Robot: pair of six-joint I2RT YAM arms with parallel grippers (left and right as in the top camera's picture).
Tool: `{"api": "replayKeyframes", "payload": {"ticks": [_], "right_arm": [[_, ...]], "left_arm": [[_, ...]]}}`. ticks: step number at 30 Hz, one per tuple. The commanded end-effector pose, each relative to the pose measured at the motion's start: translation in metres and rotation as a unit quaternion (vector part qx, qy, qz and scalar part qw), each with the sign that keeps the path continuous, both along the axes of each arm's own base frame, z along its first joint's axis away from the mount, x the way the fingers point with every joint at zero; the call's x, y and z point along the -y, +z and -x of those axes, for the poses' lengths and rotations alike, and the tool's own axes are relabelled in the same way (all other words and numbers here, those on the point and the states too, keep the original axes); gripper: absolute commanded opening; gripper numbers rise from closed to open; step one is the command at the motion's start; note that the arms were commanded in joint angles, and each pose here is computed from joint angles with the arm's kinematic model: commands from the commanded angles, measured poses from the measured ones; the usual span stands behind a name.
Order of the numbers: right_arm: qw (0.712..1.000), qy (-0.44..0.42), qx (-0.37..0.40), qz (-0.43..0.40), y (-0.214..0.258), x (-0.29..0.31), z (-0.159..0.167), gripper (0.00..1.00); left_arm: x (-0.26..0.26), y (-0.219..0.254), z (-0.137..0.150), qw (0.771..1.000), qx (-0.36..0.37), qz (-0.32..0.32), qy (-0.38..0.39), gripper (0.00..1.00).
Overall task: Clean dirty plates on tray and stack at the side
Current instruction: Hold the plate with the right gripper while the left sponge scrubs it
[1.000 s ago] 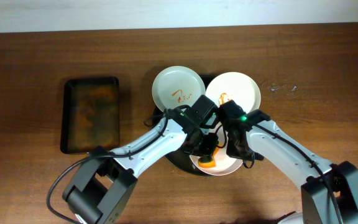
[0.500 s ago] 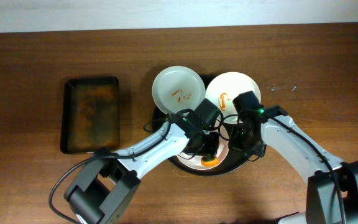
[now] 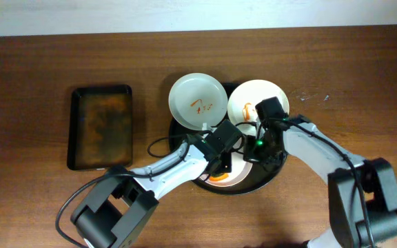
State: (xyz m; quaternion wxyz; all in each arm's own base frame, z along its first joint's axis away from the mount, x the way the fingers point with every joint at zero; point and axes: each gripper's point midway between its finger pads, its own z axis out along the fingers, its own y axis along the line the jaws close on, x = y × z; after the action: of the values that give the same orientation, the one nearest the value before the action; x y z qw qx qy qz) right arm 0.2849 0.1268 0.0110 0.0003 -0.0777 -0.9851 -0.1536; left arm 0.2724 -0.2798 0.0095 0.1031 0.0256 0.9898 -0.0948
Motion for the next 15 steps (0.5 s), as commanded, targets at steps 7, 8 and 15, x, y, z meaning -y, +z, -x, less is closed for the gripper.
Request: {"api": "replayKeyframes", "payload": {"ticks": [7, 8, 15], "right_arm": [[0.995, -0.016, -0.041, 0.089, -0.014, 0.033, 0.017, 0.04], [0.995, -0.016, -0.043, 0.09, -0.014, 0.033, 0.018, 0.04], [0.994, -0.016, -0.049, 0.092, -0.014, 0.034, 0.021, 0.04]], "left_arm": [[-0.096, -0.017, -0.028, 0.986, 0.025, -0.147, 0.077, 0.01], [-0.099, -0.015, -0.034, 0.985, 0.027, -0.145, 0.086, 0.01], [-0.098, 0.082, -0.09, 0.972, 0.173, -0.126, 0.094, 0.0]]}}
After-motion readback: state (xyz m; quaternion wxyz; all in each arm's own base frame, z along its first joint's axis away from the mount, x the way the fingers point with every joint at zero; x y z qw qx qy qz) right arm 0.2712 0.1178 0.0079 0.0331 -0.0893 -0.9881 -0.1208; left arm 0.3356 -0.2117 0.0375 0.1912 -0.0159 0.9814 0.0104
